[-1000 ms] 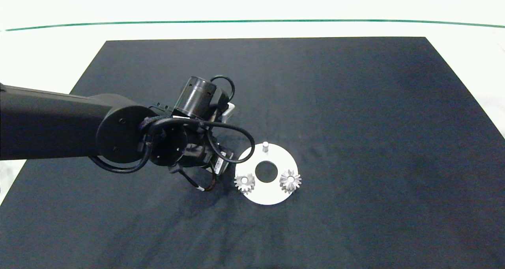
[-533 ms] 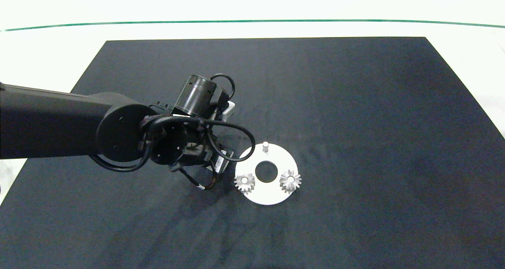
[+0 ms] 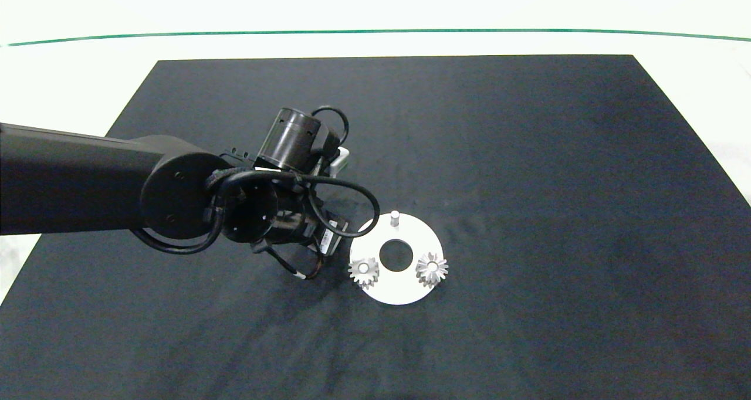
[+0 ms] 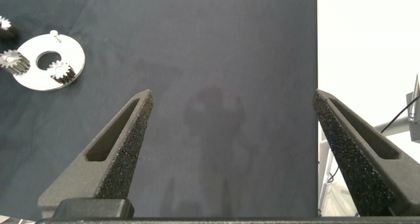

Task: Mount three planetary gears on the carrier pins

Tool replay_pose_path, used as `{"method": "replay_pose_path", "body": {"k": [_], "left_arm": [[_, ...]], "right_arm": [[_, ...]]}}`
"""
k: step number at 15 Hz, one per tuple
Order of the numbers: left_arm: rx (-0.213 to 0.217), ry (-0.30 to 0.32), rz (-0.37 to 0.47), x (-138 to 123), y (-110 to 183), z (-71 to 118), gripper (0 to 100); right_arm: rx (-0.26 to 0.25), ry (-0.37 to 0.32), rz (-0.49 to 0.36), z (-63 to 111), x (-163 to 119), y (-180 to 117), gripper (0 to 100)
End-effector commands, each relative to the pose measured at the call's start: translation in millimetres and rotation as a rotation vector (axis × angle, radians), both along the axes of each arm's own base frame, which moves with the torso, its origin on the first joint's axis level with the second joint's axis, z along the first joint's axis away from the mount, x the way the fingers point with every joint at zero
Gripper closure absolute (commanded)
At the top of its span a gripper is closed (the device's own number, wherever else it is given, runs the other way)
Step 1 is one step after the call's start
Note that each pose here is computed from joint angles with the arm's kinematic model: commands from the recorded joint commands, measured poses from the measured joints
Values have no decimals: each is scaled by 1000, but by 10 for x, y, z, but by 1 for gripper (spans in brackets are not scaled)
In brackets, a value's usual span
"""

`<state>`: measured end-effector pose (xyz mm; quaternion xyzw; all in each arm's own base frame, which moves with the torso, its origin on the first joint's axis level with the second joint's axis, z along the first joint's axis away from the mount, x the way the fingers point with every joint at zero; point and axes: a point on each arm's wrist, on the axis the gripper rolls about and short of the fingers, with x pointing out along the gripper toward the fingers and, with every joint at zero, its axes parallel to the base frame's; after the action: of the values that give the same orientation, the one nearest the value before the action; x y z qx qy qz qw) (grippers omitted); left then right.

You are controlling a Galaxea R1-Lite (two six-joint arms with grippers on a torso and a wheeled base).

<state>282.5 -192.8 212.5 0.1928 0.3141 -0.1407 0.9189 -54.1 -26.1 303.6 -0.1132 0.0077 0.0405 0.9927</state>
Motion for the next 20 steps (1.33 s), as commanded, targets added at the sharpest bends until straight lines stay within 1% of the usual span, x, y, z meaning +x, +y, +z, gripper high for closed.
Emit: {"method": "replay_pose_path", "body": {"k": [1, 2, 4, 5, 7, 10, 12, 13, 16, 19, 20], "left_arm": [[-49, -69, -28, -87, -60, 259, 78], [-62, -86, -50, -122, -125, 326, 78], [-69, -90, -123, -265, -325, 355, 78], [-66, -90, -139, -290, -367, 347, 78], [-61, -85, -137, -269, -379, 317, 78], [-63, -88, -111, -219, -311, 327, 78], [-62, -88, -110, -218, -304, 323, 78], [-61, -87, -105, -212, -288, 320, 0], [-69, -92, -82, -193, -215, 355, 0], [-62, -87, -26, -86, -61, 337, 0], [-58, -82, -23, -86, -48, 321, 0]], "right_arm": [[-3, 3, -2, -4, 1, 0, 0], [-2, 2, -2, -5, -3, -2, 0], [-1, -2, -2, -4, -14, -6, 0], [-1, -1, -2, -3, -10, -4, 0], [-1, -1, -1, -3, -9, -5, 0], [-2, 2, -1, -5, -3, -3, 0], [-3, 3, -1, -8, -1, -2, 0], [-3, 3, -1, -8, -1, -2, 0], [-3, 3, -1, -8, -1, -2, 0], [-3, 5, 1, -7, 4, 0, 0], [-3, 5, 2, -7, 3, 2, 0]]}}
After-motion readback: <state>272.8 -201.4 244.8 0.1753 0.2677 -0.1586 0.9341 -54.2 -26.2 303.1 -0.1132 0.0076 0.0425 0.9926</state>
